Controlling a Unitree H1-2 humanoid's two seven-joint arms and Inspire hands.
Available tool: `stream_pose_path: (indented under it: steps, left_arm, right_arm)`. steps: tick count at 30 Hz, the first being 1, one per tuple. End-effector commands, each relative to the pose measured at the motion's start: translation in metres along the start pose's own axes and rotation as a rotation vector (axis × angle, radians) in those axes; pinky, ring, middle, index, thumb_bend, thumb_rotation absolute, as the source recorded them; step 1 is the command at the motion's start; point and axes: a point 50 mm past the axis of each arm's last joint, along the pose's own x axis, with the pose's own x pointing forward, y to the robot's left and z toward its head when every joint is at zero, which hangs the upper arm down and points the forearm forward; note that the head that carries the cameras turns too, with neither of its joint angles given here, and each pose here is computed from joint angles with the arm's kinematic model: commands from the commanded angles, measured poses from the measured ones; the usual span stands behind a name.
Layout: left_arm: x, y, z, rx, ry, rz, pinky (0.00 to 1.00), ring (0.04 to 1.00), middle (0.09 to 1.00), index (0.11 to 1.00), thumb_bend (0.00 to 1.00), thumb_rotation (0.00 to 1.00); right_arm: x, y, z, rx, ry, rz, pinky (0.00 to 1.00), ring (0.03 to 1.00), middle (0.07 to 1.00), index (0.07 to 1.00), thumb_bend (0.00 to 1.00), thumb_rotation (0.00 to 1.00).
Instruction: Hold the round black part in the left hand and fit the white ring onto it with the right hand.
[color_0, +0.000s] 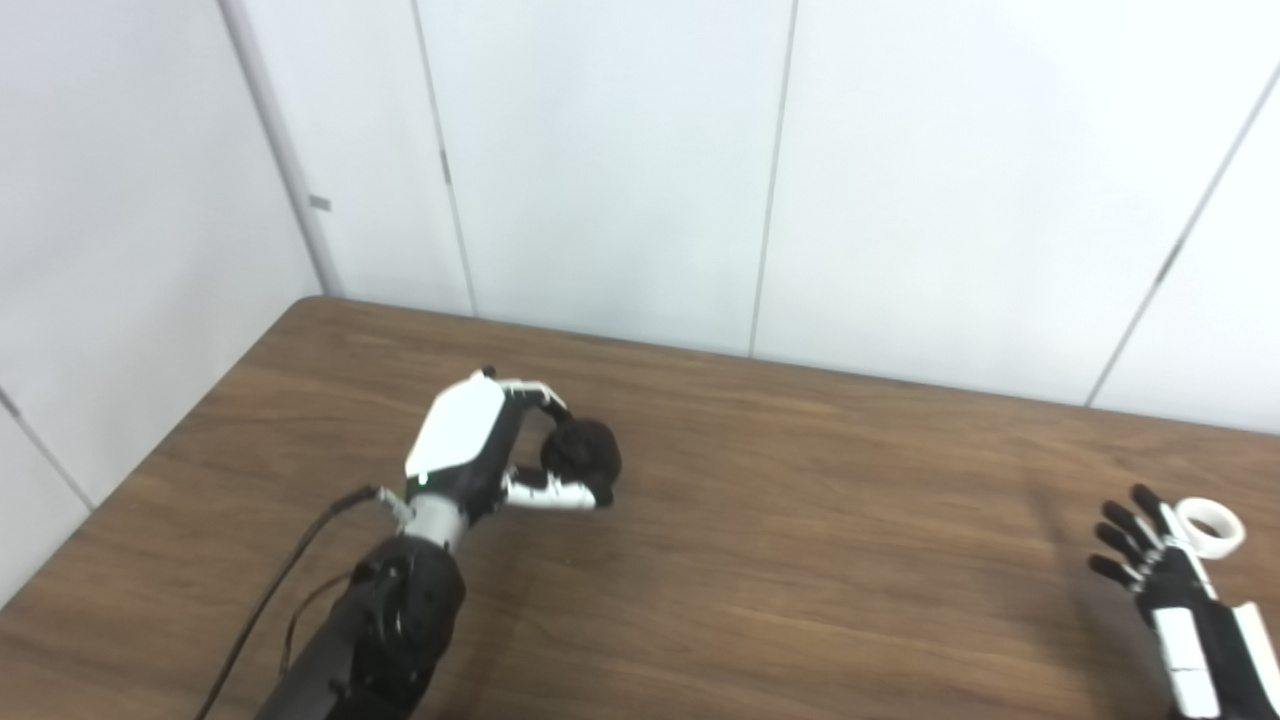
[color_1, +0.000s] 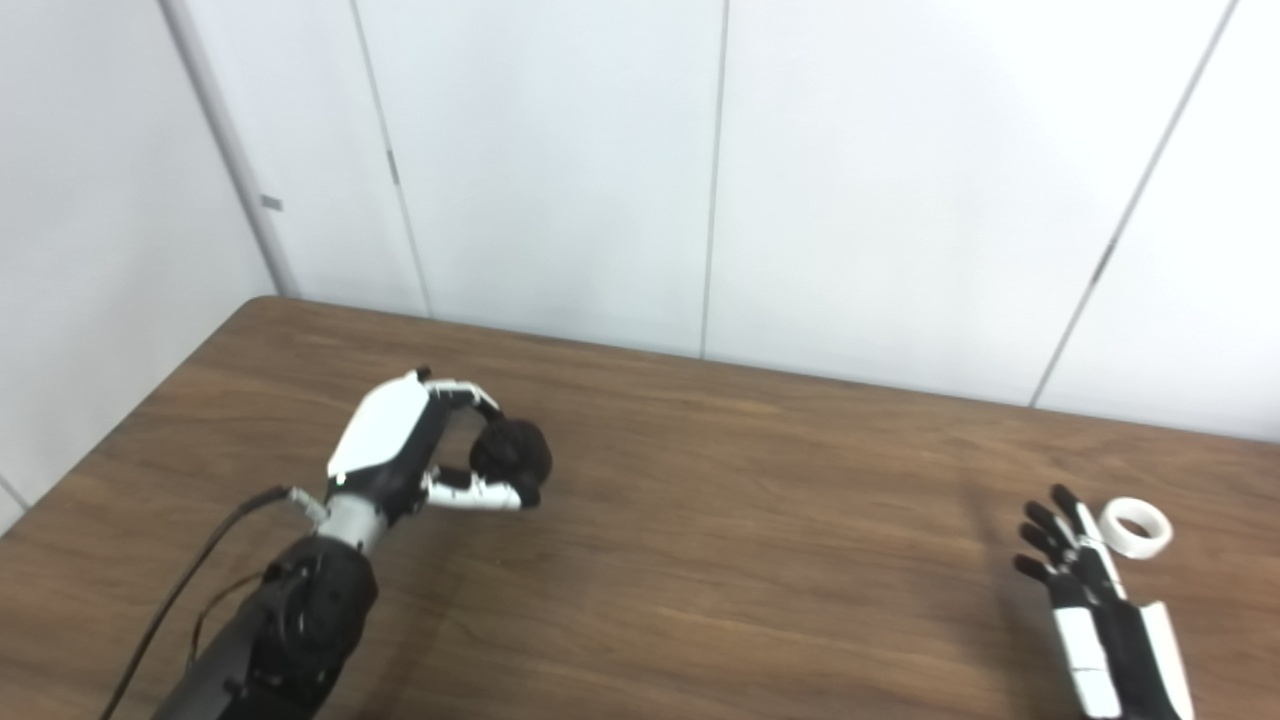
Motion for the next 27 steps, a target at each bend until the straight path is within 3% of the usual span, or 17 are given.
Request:
stream_pose_path:
  steps: [1,15,27]
  left_arm:
    - [0.0,0.008,0.019,0.021,-0.066,0.038,1.0,0.856,0.734,0.483,0.52,0.05]
    - [-0.045,-0.049,0.062,0.012,-0.189,-0.106,1.0,0.84,0.735,0.482,0.52,0.05]
    - [-0.078,-0.089,0.076,0.012,-0.242,-0.239,1.0,0.852,0.745,0.483,0.52,0.05]
  right_arm:
    - [-0.045,0.037,-0.036,0.084,0.188,0.014,0.82,0.891,0.918,0.963,0.61,1.0]
    - [-0.037,0.058,-0.017,0.076,0.194,0.002,0.8,0.878,0.909,0.965,0.58,1.0]
    - [-0.033,0.071,0.002,0.079,0.185,0.01,0.82,0.874,0.92,0.968,0.51,1.0]
